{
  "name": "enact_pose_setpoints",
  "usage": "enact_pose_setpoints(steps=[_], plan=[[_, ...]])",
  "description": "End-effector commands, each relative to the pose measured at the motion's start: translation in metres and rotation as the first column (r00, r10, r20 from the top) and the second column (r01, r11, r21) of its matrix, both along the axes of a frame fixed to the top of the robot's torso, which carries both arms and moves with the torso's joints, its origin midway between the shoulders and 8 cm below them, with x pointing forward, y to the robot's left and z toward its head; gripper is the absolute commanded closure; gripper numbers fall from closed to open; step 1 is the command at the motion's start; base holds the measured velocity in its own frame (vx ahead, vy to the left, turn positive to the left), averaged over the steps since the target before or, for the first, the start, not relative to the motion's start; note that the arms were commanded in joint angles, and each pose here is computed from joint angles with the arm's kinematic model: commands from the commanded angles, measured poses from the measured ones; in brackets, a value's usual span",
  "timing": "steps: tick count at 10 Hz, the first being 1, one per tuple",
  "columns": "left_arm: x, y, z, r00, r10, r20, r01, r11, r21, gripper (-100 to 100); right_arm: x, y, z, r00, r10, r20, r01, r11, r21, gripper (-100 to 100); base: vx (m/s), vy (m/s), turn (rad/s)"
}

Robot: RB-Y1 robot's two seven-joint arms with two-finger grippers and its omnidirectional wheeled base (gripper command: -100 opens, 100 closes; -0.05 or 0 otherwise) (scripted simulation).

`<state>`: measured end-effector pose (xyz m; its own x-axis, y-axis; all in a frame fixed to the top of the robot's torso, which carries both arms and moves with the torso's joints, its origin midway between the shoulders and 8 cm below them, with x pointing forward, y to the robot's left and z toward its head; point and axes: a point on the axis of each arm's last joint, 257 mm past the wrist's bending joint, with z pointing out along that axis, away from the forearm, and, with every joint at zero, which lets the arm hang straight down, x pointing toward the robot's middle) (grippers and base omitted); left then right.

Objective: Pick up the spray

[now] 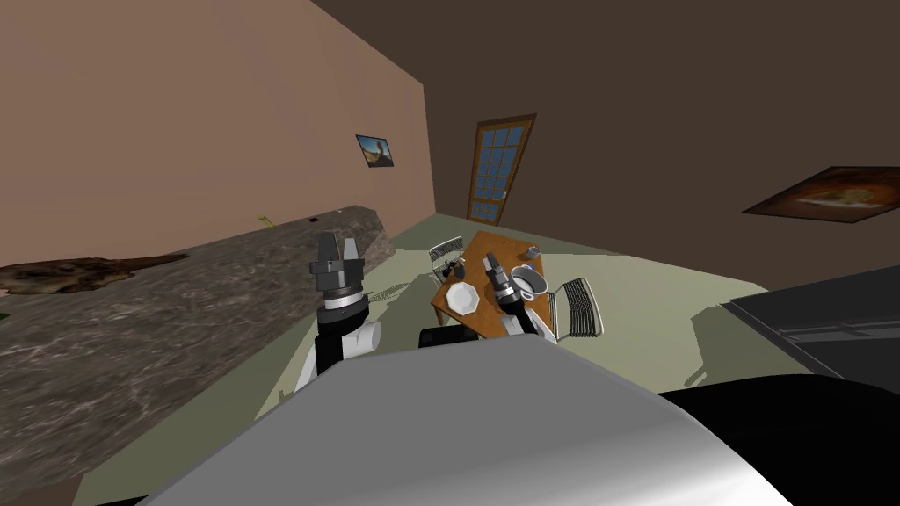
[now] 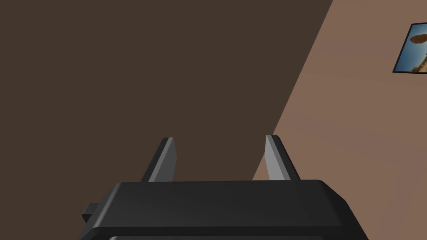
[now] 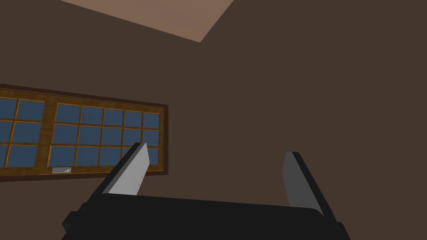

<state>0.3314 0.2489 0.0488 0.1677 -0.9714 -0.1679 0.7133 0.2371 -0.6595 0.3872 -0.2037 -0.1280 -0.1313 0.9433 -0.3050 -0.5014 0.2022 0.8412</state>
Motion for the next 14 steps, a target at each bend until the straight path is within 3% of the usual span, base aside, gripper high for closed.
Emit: enact_pose_setpoints(steps=[1,4,5,8,9,10,11,12,13,14], plan=[[0.0,0.0,0.0,1.0,0.0,0.0,0.0,1.0,0.0,0,0.004,0.008,-0.021,1.0,0.011,-0.027,-0.013,0.996,-0.088,-100,0.017,-0.081,0.023],[0.0,0.0,0.0,1.0,0.0,0.0,0.0,1.0,0.0,0,0.007,0.008,-0.049,0.998,0.01,-0.07,-0.02,0.988,-0.151,-100,0.02,-0.059,0.021],[0.0,0.0,0.0,1.0,0.0,0.0,0.0,1.0,0.0,0,0.009,0.01,-0.065,0.996,0.013,-0.09,-0.032,0.977,-0.212,-100,0.018,-0.06,0.041],[0.0,0.0,0.0,1.0,0.0,0.0,0.0,1.0,0.0,0,0.01,0.01,-0.087,0.993,0.012,-0.119,-0.045,0.96,-0.275,-100,0.01,-0.049,0.043],[0.0,0.0,0.0,1.0,0.0,0.0,0.0,1.0,0.0,0,0.012,0.009,-0.106,0.99,0.011,-0.141,-0.058,0.94,-0.337,-100,0.012,-0.051,0.071],[0.0,0.0,0.0,1.0,0.0,0.0,0.0,1.0,0.0,0,0.012,0.009,-0.107,0.99,0.01,-0.142,-0.058,0.94,-0.337,-100,0.012,-0.044,0.041],[0.0,0.0,0.0,1.0,0.0,0.0,0.0,1.0,0.0,0,0.013,0.008,-0.122,0.987,0.01,-0.158,-0.073,0.915,-0.396,-100,0.009,-0.043,0.087],[0.0,0.0,0.0,1.0,0.0,0.0,0.0,1.0,0.0,0,0.013,0.007,-0.125,0.986,0.008,-0.164,-0.073,0.915,-0.397,-100,0.009,-0.038,0.05],[0.0,0.0,0.0,1.0,0.0,0.0,0.0,1.0,0.0,0,0.014,0.006,-0.14,0.984,0.007,-0.176,-0.087,0.886,-0.455,-100,0.007,-0.05,0.102],[0.0,0.0,0.0,1.0,0.0,0.0,0.0,1.0,0.0,0,0.014,0.004,-0.144,0.983,0.003,-0.184,-0.088,0.886,-0.456,-100,0.006,-0.046,0.064]])
